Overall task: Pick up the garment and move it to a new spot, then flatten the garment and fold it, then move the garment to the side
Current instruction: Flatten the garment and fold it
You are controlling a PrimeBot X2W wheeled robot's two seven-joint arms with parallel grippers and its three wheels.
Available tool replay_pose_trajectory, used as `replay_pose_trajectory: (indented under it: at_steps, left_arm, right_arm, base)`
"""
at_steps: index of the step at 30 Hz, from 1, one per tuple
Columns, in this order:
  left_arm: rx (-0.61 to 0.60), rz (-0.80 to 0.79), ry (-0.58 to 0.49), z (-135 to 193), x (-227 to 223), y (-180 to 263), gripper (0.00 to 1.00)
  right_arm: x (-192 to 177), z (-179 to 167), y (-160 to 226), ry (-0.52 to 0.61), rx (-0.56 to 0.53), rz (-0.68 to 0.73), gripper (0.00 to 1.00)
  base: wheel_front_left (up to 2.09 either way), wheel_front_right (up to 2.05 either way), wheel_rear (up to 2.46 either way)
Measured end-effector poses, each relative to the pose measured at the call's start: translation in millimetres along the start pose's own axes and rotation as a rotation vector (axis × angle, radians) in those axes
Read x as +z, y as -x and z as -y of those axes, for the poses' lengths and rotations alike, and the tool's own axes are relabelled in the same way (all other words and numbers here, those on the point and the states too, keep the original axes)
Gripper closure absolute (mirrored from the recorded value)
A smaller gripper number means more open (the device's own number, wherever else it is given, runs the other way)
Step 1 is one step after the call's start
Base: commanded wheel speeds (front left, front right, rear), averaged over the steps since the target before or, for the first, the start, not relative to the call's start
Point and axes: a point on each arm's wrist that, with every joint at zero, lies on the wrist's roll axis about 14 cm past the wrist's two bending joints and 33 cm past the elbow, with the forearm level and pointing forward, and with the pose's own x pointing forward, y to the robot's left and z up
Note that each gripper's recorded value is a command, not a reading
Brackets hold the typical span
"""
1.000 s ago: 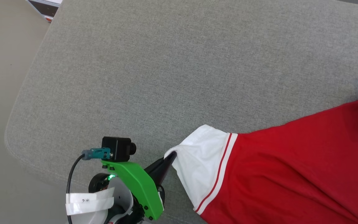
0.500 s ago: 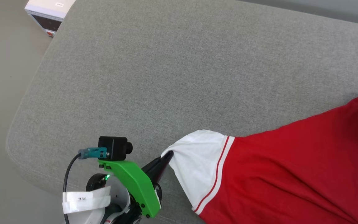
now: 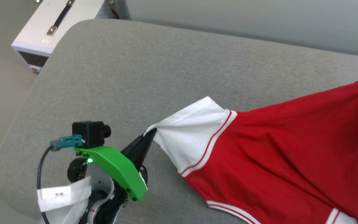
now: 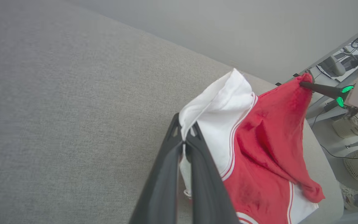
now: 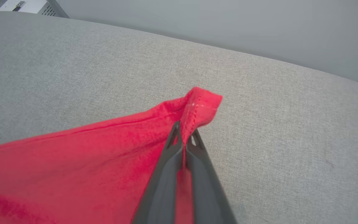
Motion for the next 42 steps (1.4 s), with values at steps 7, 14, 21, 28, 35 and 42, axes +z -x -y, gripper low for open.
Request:
replay_pose_trajectory:
  at_steps: [7, 14, 21, 28, 35, 42]
  left_arm:
    - [-0.087, 0.14, -0.069, 30, 48, -1, 1.0]
    - [-0.14, 0.303, -0.129, 54, 101, 5, 1.0]
    - [-0.182, 0.439, -0.171, 77, 137, 16, 1.0]
    - [-0.248, 0.601, -0.224, 110, 177, 33, 1.0]
    - [-0.306, 0.738, -0.293, 137, 219, 48, 1.0]
    - [-0.318, 0.817, -0.386, 147, 251, 45, 1.0]
  right_arm:
    - [28, 15, 51, 0.01, -0.046, 0.152, 1.0]
    - [53, 24, 109, 0.031, -0.088, 0.3, 1.0]
    - [63, 24, 160, 0.026, -0.115, 0.421, 1.0]
    - [72, 25, 208, 0.037, -0.155, 0.535, 1.0]
    - [82, 27, 234, 0.036, -0.185, 0.626, 1.0]
    - [93, 26, 230, 0.044, -0.185, 0.682, 1.0]
  base:
    - [0.0, 0.0, 0.0]
    - [0.0, 0.0, 0.0]
    - [0.0, 0.0, 0.0]
    - [0.0, 0.0, 0.0]
    - [0.0, 0.0, 0.0]
    - [0.0, 0.0, 0.0]
